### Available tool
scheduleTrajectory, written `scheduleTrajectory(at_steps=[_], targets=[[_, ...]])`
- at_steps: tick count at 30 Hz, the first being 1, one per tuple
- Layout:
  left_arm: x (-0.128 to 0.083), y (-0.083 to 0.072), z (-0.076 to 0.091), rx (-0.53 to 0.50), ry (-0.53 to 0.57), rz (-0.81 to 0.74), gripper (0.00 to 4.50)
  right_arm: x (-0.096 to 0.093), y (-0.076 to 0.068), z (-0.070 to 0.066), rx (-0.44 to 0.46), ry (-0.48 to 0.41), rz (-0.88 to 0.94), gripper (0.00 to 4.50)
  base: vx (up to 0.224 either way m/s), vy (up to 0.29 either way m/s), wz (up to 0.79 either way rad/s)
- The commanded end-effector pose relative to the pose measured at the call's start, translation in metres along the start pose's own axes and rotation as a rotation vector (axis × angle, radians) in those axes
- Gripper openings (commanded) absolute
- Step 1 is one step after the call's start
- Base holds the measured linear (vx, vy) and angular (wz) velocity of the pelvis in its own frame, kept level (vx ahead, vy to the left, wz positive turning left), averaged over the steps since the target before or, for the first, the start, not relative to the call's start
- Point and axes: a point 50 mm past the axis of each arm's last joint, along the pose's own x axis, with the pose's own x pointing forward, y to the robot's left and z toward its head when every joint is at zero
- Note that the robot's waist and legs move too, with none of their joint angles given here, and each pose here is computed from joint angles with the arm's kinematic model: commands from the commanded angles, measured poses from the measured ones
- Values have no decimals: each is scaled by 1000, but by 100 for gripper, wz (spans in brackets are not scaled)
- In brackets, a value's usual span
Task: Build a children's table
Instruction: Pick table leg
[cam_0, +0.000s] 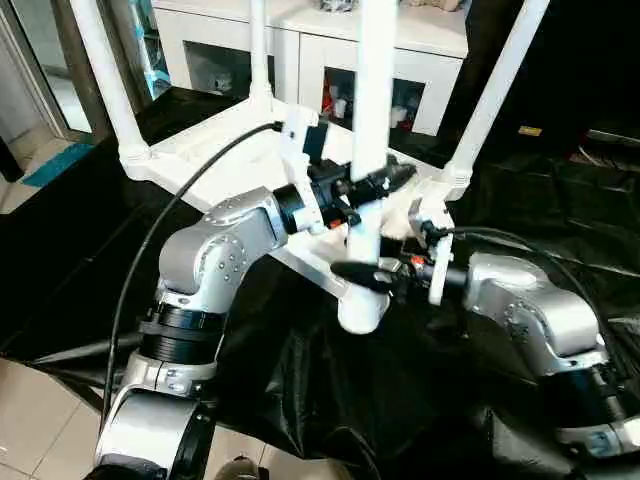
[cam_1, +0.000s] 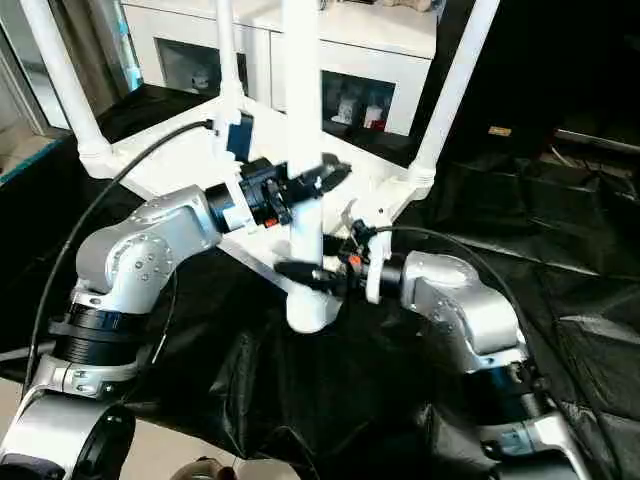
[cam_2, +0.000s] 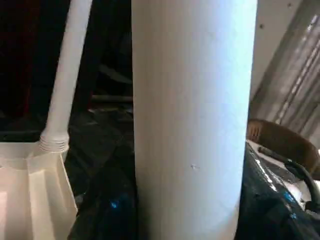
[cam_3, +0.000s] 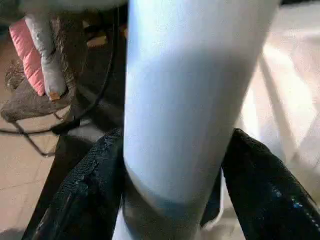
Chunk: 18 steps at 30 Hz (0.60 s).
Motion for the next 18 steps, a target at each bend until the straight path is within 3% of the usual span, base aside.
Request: scheduleTrajectory(at_steps=[1, 18], targets=[[2, -6, 5, 20, -1, -39, 180, -3, -1, -1, -1, 24, -10, 290, 0, 0, 0], [2, -12, 4, 20, 12, -103, 180, -2, 2, -5, 58, 29, 22, 290, 0, 0, 0]])
